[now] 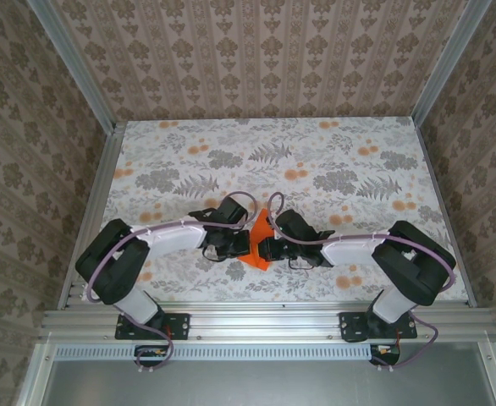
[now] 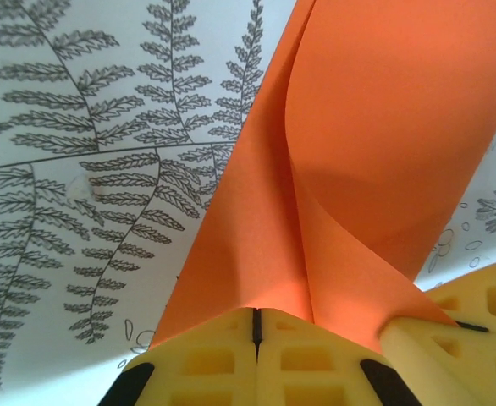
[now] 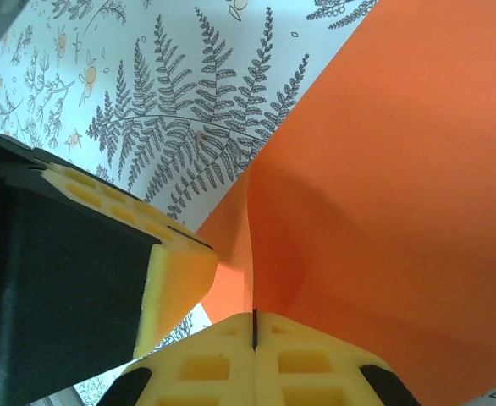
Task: Fold a paper plane with a square sheet of paper (pick it up from the middle)
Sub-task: Fold the triangle a second time at the center of the table.
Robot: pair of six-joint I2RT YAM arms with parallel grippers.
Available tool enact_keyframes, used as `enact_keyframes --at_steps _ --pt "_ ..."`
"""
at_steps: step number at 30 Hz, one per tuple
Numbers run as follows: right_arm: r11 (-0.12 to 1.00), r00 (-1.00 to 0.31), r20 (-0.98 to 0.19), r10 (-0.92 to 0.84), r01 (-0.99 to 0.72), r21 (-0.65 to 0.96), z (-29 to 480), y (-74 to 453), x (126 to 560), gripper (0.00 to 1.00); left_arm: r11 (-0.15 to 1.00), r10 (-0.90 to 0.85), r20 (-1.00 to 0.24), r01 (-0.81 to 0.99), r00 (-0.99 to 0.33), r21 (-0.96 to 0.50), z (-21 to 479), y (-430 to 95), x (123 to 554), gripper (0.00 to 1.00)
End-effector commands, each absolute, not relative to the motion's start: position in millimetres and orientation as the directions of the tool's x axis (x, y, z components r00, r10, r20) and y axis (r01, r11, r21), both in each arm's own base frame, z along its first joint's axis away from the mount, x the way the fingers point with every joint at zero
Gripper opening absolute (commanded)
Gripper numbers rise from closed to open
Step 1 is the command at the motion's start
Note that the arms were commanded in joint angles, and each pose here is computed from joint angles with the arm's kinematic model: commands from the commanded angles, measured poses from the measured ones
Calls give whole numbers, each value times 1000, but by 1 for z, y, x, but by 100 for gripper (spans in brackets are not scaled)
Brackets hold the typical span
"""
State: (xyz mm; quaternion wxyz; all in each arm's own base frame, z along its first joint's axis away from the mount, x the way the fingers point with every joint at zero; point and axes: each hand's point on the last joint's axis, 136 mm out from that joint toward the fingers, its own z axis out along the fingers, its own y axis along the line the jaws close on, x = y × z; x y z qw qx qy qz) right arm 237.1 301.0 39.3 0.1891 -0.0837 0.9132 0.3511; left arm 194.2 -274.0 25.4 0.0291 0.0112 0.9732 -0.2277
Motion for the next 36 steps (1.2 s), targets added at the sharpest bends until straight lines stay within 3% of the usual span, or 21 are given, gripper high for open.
enact_keyframes --at_steps 1,13,36 --pt "728 -922 -387 -23 -281 625 36 301 235 6 893 30 -49 48 -998 -447 24 -283 195 2" --pt "756 -917 -395 -60 -300 581 38 285 238 8 938 28 -28 35 -999 -344 5 -263 190 1" --pt "810 -877 -411 -250 -422 407 32 272 254 10 947 65 -31 72 -997 -312 4 -267 189 1"
